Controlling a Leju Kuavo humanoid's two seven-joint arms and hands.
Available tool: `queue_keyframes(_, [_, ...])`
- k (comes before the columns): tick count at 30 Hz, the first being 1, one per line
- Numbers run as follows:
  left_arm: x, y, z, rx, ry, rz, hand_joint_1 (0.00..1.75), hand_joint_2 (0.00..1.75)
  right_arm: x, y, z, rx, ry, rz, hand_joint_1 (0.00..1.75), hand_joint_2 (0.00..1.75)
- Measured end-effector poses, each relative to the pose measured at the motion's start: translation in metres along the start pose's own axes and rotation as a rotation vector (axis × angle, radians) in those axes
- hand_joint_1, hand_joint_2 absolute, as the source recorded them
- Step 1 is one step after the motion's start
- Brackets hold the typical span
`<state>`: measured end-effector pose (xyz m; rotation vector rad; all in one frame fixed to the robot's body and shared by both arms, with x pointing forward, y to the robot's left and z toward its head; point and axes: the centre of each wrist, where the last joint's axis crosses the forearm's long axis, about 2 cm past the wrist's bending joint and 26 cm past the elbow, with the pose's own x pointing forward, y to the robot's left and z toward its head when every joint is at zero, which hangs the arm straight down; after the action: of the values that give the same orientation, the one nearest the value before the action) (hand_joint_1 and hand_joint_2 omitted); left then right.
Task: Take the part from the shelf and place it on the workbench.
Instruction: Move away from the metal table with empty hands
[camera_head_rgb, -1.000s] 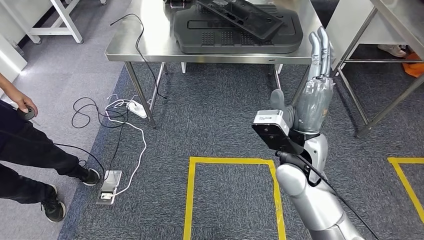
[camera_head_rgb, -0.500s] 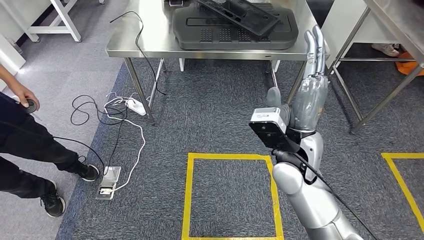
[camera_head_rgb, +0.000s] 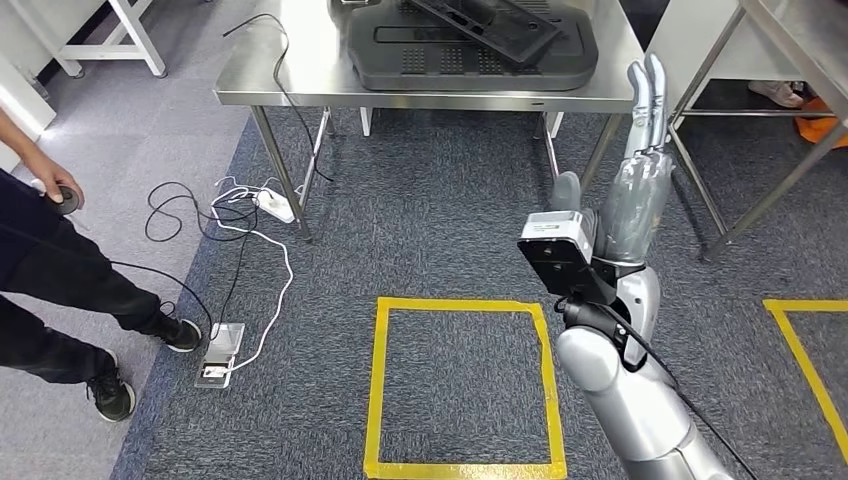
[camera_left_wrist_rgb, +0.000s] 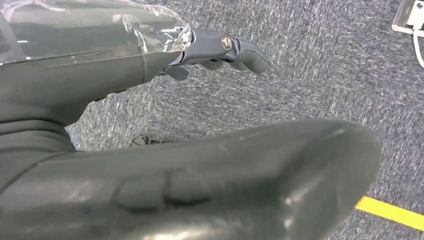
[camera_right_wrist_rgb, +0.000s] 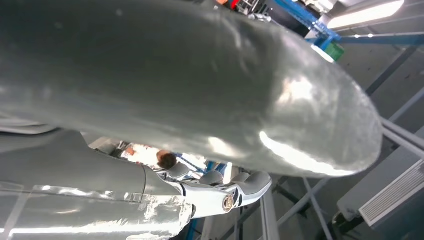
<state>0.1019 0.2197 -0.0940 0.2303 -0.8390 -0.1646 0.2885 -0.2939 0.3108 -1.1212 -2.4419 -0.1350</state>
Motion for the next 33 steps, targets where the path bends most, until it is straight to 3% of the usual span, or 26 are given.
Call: queue_keyframes(33, [0.0013, -0.0014, -0.0002, -0.004, -0.003, 0.000, 0.00, 0.00, 0.0004, -0.0065, 0.0015, -0.001, 0.000, -0.007, 0.00, 0.00])
